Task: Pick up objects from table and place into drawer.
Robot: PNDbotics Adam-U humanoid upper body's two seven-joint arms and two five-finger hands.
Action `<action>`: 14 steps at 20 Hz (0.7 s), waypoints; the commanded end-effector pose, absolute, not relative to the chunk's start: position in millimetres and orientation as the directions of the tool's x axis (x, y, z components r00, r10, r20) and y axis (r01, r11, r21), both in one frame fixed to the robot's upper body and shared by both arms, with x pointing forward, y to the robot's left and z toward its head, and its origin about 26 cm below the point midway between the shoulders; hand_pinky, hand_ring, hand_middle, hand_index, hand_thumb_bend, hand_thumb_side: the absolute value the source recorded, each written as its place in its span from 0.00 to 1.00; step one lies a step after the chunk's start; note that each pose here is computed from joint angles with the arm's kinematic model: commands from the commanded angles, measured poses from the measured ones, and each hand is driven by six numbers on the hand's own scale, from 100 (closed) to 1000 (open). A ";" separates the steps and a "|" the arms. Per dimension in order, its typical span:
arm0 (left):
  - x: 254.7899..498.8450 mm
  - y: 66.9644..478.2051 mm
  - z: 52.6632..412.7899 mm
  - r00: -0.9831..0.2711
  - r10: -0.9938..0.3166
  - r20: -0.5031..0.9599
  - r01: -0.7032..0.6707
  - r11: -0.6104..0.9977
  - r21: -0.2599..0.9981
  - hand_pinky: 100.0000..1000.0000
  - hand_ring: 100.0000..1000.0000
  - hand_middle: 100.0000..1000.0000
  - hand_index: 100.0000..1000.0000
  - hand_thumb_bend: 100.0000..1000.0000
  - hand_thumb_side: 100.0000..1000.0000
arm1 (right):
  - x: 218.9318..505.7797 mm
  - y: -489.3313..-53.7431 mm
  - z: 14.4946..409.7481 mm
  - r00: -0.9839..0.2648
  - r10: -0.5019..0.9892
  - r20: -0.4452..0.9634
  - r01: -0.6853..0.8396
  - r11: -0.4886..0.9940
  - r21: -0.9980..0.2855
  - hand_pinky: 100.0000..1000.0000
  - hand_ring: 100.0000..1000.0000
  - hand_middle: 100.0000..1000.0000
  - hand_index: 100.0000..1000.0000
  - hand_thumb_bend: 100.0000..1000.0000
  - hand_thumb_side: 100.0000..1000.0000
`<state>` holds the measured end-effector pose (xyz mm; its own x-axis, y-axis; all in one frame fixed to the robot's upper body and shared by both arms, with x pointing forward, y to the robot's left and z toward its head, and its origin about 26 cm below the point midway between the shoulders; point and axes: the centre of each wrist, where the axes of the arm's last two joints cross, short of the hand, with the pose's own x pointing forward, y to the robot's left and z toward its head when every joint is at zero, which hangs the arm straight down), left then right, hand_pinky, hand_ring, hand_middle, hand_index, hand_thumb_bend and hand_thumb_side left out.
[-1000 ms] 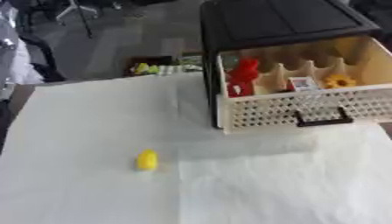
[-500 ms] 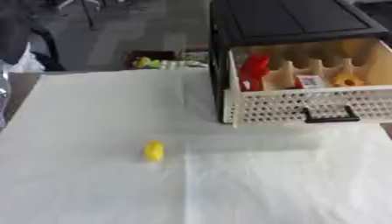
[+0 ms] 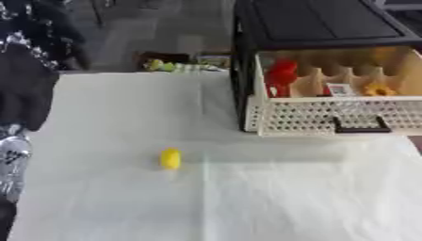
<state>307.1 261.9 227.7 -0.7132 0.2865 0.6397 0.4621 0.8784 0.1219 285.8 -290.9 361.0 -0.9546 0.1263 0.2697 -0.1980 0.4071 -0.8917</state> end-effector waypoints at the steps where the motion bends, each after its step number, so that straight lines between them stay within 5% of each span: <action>1: 304.0 262.9 226.6 -0.709 0.253 0.658 0.446 0.884 0.141 0.35 0.53 0.53 0.78 0.00 0.82 | 280.6 -291.5 370.4 -0.960 0.158 0.231 -0.190 0.236 -0.953 0.66 0.84 0.56 0.79 0.13 0.99; 14: 300.9 262.0 207.7 -0.660 0.199 0.724 0.420 0.897 0.137 0.35 0.53 0.52 0.77 0.03 0.88 | 284.2 -291.6 343.9 -0.901 0.199 0.384 -0.417 -0.157 -0.895 0.65 0.87 0.59 0.82 0.11 0.93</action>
